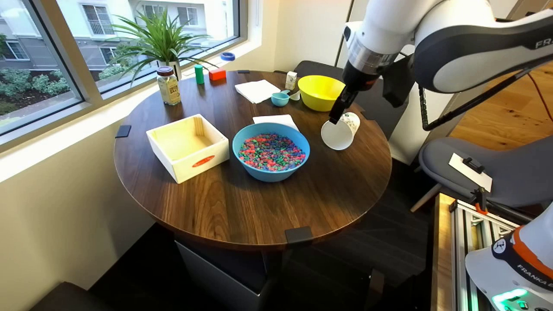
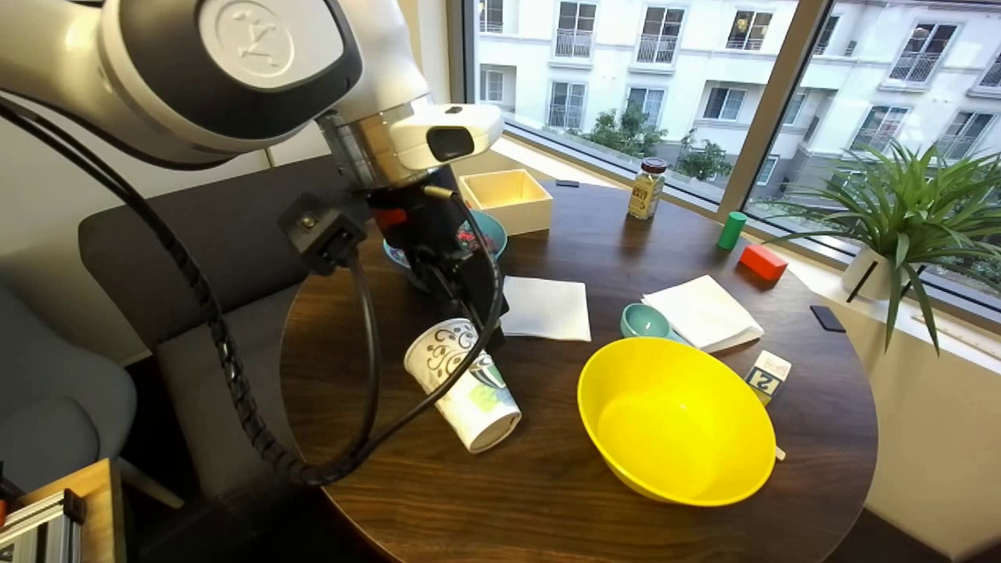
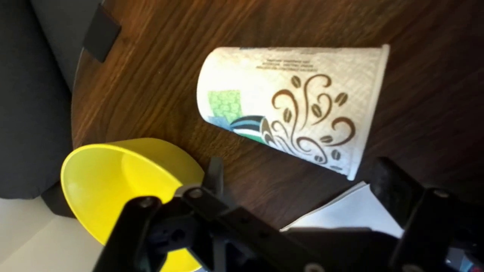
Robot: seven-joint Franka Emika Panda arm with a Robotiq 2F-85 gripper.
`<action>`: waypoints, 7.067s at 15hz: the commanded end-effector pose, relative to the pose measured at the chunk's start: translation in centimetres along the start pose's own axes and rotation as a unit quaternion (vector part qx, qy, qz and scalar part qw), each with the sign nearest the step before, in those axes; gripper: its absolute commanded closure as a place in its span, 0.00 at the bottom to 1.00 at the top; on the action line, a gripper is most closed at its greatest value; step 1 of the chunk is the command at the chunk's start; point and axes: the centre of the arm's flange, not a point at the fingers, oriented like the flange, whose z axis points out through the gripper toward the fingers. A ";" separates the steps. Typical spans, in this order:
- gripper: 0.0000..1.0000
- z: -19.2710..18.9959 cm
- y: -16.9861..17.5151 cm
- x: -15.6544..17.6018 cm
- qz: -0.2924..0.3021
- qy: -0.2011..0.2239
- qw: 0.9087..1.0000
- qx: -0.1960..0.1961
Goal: Turn the paper cup over
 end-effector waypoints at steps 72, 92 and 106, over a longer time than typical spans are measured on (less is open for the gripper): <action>0.00 10.4 10.5 0.5 0.619 -0.210 0.748 0.116; 0.60 6.2 7.6 1.9 0.582 -0.160 0.796 0.057; 0.60 1.5 2.3 2.1 0.498 -0.024 0.847 -0.185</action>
